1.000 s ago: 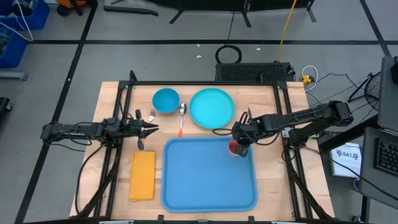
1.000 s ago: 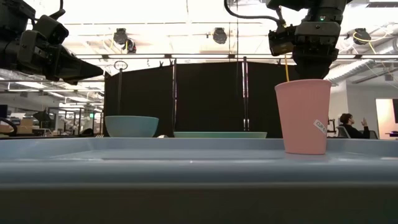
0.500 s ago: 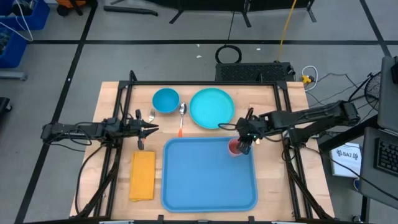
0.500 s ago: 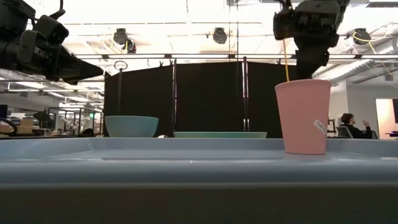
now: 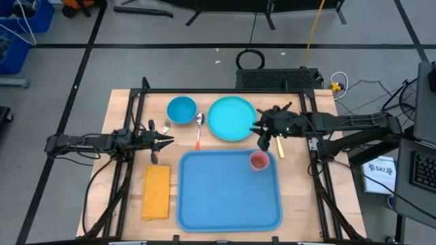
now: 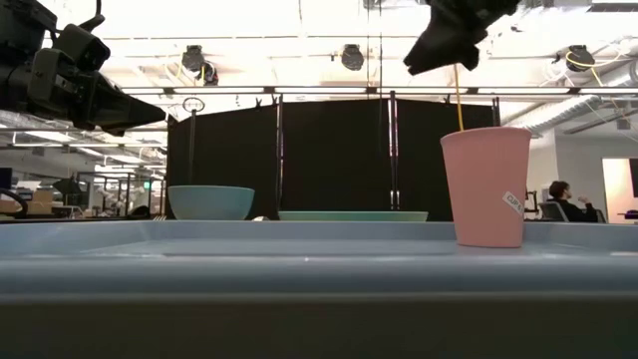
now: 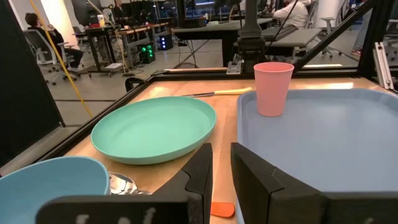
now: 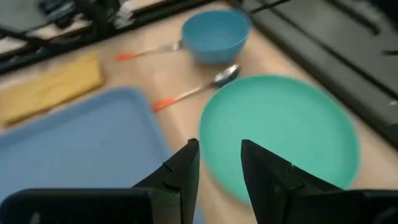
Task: Set up tray
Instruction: Put the blue plate on the blue tray to the bottom left of the pink cup
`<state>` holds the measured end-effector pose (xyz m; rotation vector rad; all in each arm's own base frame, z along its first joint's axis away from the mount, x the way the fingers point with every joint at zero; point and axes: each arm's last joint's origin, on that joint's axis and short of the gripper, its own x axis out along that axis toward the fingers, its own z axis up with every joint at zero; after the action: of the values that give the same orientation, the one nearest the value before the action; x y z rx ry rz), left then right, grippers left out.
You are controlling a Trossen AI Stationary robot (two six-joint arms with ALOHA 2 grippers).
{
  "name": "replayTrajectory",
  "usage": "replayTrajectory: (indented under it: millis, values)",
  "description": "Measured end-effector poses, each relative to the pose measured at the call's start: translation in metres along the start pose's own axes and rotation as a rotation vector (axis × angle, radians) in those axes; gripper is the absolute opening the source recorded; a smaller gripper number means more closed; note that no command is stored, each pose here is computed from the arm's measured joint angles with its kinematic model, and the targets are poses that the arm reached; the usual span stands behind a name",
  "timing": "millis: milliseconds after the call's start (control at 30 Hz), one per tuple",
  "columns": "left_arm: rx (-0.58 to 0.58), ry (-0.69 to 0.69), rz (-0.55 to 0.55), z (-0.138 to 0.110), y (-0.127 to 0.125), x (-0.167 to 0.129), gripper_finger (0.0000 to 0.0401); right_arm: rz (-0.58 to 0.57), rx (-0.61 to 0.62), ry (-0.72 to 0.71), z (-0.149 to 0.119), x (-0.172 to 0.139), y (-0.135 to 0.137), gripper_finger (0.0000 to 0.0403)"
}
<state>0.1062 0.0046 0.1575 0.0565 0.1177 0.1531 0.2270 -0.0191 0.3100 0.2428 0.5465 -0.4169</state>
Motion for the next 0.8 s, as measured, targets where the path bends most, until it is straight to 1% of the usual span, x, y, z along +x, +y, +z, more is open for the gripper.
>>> replayTrajectory:
  millis: [100, 200, 367, 500, 633, 800]
  values:
    - [0.000, 0.000, 0.000, 0.000, 0.000, 0.000, 0.0063, -0.057, 0.020, -0.001, 0.006, 0.010, -0.018, 0.0111]
    - [0.000, 0.000, 0.000, 0.000, 0.000, 0.000, 0.0063, -0.114, 0.075, 0.034, 0.009, 0.022, -0.043, 0.0110]
    - [-0.004, 0.000, 0.000, 0.000, 0.000, 0.000, 0.0063, -0.110, 0.171, 0.113, 0.009, 0.039, -0.086, 0.0109]
    - [-0.004, -0.001, 0.000, 0.000, 0.000, 0.000, 0.0063, -0.120, 0.228, 0.165, 0.005, 0.052, -0.113, 0.0109]
    - [-0.004, -0.001, 0.000, 0.000, 0.000, 0.000, 0.0063, -0.109, 0.268, 0.222, -0.001, 0.070, -0.128, 0.0109]
    - [-0.004, -0.001, 0.000, 0.000, 0.000, 0.000, 0.0063, -0.121, 0.248, 0.313, -0.012, 0.097, -0.134, 0.0108]
